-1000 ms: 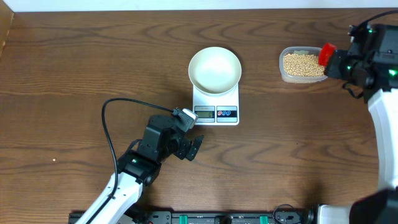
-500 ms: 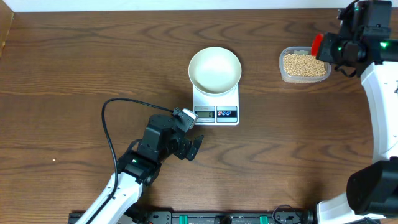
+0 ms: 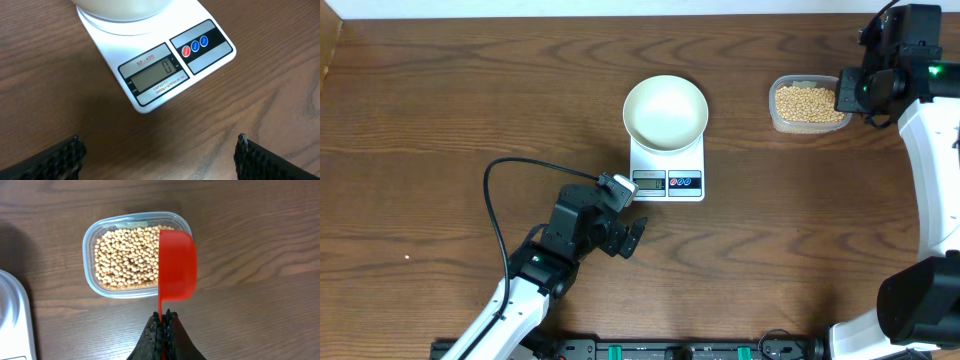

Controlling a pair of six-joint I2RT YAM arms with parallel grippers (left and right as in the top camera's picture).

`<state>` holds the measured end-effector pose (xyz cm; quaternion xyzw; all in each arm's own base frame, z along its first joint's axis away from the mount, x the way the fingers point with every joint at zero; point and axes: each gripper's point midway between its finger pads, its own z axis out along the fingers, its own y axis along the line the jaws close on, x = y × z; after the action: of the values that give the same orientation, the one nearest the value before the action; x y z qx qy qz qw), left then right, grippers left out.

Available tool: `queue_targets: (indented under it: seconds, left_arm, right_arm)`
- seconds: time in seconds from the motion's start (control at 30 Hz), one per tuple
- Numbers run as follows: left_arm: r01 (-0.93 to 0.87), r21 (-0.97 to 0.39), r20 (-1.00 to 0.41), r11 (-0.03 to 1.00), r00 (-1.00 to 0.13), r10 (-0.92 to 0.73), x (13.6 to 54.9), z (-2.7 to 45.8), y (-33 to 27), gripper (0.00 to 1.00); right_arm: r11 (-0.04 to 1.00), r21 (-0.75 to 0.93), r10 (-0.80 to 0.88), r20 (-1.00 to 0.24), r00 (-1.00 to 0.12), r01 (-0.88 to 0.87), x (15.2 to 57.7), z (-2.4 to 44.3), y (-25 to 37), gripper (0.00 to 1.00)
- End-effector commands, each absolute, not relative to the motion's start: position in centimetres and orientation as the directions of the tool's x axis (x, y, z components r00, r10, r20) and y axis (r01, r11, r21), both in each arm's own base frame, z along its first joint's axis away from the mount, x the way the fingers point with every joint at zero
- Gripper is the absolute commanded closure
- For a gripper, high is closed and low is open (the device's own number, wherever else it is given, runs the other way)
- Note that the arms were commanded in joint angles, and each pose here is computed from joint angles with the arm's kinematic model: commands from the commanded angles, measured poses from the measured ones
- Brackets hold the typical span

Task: Scoop item into bowl and weigh 50g on scale
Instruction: 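Move the red scoop with the right gripper over the chickpea tub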

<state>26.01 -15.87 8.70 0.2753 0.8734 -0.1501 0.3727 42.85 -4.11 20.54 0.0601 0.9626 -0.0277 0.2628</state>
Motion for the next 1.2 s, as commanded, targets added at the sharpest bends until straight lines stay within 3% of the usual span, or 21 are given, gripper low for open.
queue_targets:
  seconds: [0.0,0.8,1.17]
  left_arm:
    - [0.575,-0.061,-0.730,0.816,-0.583,0.357,26.2,8.6,-15.7,0.03]
    - [0.575,-0.061,-0.730,0.816,-0.583,0.357,26.2,8.6,-15.7,0.03]
    - [0.575,-0.061,-0.730,0.816,-0.583,0.357,26.2,8.6,-15.7,0.03]
  right_arm:
    - [0.993,-0.065,0.050,-0.524,-0.850,0.098,43.5,20.9,-4.3,0.99]
    - [0.995,-0.074,0.028,-0.440,-0.897,0.067,44.5,15.8,-4.2,0.99]
    - [0.994,-0.090,0.022,-0.431,-0.902,0.067,44.4,15.6,-4.4,0.99]
